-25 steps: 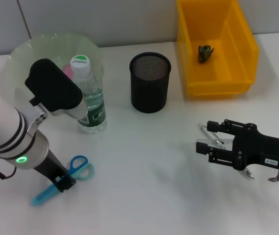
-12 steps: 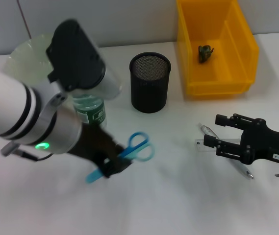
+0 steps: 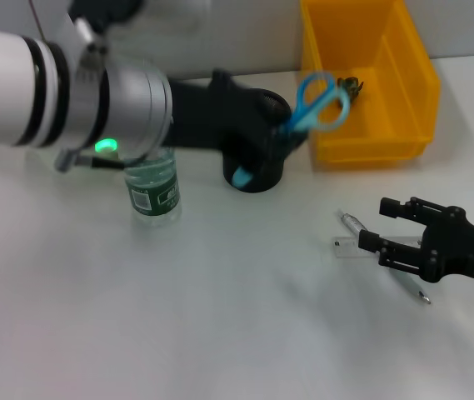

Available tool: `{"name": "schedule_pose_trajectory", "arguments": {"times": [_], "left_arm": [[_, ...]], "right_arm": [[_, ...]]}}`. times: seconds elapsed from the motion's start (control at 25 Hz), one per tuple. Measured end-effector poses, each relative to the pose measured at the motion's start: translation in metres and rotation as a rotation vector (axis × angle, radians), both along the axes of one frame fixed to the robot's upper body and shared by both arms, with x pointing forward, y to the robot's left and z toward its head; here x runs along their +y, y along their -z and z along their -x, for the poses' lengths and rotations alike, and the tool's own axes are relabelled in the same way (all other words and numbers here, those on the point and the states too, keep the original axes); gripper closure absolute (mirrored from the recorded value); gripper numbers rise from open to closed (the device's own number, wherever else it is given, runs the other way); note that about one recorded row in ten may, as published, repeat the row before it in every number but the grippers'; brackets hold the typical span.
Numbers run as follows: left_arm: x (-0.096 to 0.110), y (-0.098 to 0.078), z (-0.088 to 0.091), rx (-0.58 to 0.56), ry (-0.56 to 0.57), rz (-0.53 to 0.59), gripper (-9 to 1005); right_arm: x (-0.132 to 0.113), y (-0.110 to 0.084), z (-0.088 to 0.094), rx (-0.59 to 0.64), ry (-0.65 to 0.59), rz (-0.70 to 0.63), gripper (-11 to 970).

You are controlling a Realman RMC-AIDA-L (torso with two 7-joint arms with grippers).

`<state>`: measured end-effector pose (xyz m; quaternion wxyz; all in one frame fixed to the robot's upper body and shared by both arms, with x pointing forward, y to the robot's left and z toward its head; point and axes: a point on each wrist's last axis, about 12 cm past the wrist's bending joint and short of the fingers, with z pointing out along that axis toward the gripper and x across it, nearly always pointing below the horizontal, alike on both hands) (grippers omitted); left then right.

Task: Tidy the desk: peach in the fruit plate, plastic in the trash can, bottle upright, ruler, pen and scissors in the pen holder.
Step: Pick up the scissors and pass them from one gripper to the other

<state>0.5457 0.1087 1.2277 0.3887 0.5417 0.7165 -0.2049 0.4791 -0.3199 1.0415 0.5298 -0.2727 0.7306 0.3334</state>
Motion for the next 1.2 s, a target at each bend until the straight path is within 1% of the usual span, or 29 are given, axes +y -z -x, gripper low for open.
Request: {"name": "schedule_pose_trajectory", "arguments": {"times": [0.04,0.08,0.12,0.2,0.24,0.28,0.36,0.44,0.56,0.68,0.76,0.8,0.84,0.88,0.92,0.96,1.0,1.2], "left_arm": [[0.000,0.000,0.000,0.000,0.000,0.000,741],[0.003,-0.005,-0.011,-0.025,-0.016,0.143,741],[0.004,-0.004,-0.016,-0.025,-0.021,0.201,741],[0.004,-0.004,-0.016,-0.025,-0.021,0.201,741],[0.005,-0.003,-0.019,-0.022,-0.023,0.251,741],[0.004,0.007,-0.026,-0.043,0.001,0.355,741],[0.003,0.021,-0.032,-0.066,0.016,0.448,741],[0.003,0.028,-0.035,-0.091,0.017,0.496,741],[0.002,0.047,-0.042,-0.130,0.003,0.578,741],[0.001,0.062,-0.048,-0.178,-0.017,0.658,741],[0.001,0.062,-0.048,-0.178,-0.017,0.658,741],[0.000,0.064,-0.049,-0.200,-0.017,0.666,741],[-0.003,0.071,-0.050,-0.256,-0.022,0.676,741],[-0.004,0.075,-0.051,-0.283,-0.026,0.675,741],[-0.004,0.075,-0.051,-0.283,-0.026,0.675,741],[-0.003,0.079,-0.051,-0.304,-0.035,0.672,741],[0.000,0.086,-0.052,-0.344,-0.066,0.670,741],[0.005,0.097,-0.050,-0.428,-0.112,0.672,741]], "right_arm": [[-0.001,0.000,0.001,0.001,0.005,0.000,292],[-0.002,0.001,0.002,0.001,0.011,0.000,292],[-0.003,0.001,0.003,0.001,0.016,0.000,293],[-0.004,0.002,0.004,0.002,0.020,0.001,293],[-0.004,0.002,0.004,0.003,0.021,0.001,293],[-0.004,0.002,0.004,0.003,0.022,0.001,293],[-0.004,0.002,0.004,0.004,0.022,0.001,293],[-0.004,0.002,0.004,0.004,0.022,0.000,293],[-0.004,0.002,0.004,0.004,0.022,0.000,294],[-0.004,0.002,0.004,0.004,0.023,0.001,294],[-0.004,0.002,0.004,0.005,0.023,0.001,294],[-0.004,0.002,0.004,0.004,0.023,0.001,294],[-0.004,0.002,0.004,0.004,0.023,0.001,294],[-0.004,0.002,0.004,0.004,0.022,0.000,294],[-0.004,0.002,0.003,0.003,0.021,-0.001,295],[-0.003,0.002,0.003,0.002,0.020,-0.001,295],[-0.002,0.001,0.002,0.001,0.017,-0.003,295],[0.003,0.000,-0.003,-0.008,0.007,-0.009,295]]}}
